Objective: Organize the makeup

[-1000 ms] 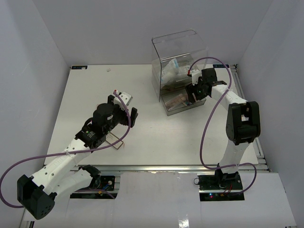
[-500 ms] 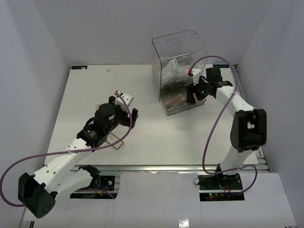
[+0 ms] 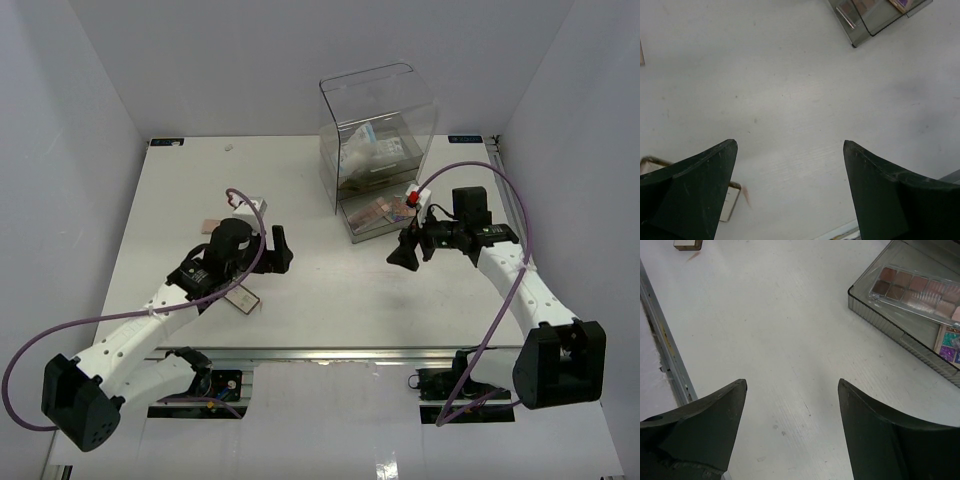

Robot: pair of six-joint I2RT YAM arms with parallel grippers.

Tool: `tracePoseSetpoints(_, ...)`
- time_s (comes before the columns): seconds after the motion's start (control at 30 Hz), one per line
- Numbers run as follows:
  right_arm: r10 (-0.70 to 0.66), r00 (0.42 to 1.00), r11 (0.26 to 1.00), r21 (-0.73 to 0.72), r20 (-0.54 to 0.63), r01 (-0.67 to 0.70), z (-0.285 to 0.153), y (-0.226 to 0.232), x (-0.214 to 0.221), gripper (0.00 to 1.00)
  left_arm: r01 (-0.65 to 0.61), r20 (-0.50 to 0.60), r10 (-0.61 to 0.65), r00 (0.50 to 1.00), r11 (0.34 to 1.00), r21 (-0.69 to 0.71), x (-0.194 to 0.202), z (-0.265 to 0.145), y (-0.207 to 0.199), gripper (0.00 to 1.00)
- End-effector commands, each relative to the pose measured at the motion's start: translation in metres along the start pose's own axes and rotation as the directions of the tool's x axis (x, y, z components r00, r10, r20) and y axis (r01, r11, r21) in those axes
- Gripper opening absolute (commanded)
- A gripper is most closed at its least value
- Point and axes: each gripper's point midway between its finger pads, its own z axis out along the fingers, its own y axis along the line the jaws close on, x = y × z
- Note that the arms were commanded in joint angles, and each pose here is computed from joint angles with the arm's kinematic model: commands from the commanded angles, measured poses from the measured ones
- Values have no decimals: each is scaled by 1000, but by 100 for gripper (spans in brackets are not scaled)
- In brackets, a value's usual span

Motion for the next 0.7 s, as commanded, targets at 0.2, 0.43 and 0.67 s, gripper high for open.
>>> tracePoseSetpoints(0.2, -51, 995, 999, 15, 85, 49, -12, 8, -22, 80, 496, -22, -548, 836, 774, -394, 45, -25, 60, 96)
tracePoseSetpoints(0.43, -68, 992, 997, 32, 109, 65, -20, 11, -27, 80, 528, -36, -710, 703, 555, -643, 87, -13, 105, 97)
tracePoseSetpoints(0.67, -65, 991, 998, 33, 120, 61, -23, 12, -28, 80, 528, -3, -763, 646, 450, -720, 101, -4, 118, 98)
